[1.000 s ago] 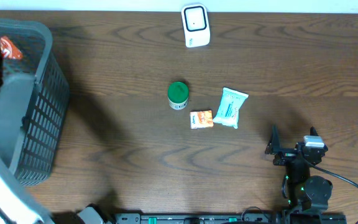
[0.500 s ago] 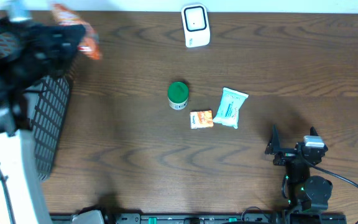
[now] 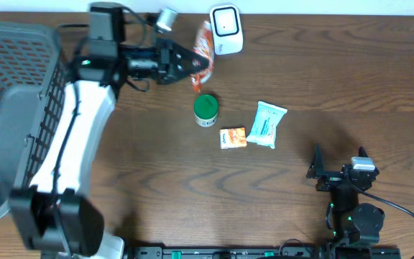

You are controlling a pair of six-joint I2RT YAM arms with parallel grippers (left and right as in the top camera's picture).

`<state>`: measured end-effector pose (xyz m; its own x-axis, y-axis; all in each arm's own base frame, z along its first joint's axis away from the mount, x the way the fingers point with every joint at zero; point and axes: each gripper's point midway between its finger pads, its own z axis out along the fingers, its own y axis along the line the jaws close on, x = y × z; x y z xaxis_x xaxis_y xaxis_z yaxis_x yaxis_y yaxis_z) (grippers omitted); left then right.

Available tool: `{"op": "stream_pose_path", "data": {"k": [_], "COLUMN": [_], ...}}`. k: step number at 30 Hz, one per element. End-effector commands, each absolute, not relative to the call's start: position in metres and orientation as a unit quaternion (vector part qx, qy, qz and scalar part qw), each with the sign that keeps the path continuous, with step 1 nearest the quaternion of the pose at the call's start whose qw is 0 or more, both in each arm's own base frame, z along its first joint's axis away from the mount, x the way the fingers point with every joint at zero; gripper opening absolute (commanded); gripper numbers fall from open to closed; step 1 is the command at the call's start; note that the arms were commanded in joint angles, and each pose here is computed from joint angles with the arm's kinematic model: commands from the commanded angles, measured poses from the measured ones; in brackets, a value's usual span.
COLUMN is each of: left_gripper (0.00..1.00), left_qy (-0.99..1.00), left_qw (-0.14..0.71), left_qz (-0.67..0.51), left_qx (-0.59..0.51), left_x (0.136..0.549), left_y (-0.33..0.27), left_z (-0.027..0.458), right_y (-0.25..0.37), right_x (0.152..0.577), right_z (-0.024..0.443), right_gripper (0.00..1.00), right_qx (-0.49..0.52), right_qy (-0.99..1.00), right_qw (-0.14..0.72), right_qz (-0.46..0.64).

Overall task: Scan the item barcode
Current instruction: 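Lift the chocolate bar out and hold it near the scanner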

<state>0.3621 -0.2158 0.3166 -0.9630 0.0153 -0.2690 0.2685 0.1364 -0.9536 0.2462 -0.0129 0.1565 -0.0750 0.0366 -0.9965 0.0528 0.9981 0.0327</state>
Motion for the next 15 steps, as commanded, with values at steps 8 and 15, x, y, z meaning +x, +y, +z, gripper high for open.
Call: {"op": "stream_pose_path", "data": {"k": [8,15], "left_gripper": [0.07,0.07], "left_qy": [0.721,0.722], "left_qw": [-0.039,-0.076], "left_qz": [-0.691,-0.688], "left_qx": [0.026,-0.016], "left_x": [0.353,0.354], "left_y": [-0.217,-0.216], "left_z": [0.302,0.302], "right_y": [-0.011,-0.011], "right_x": [0.246,0.246], "right_z": [0.156,0.156], "right_gripper": [0.99,0.99], "right_qx": [0.023,0.023], "right_qy": [0.734,0.734], "right_qw": [0.679,0.679], "right_qz": [-0.009,-0.009]}}
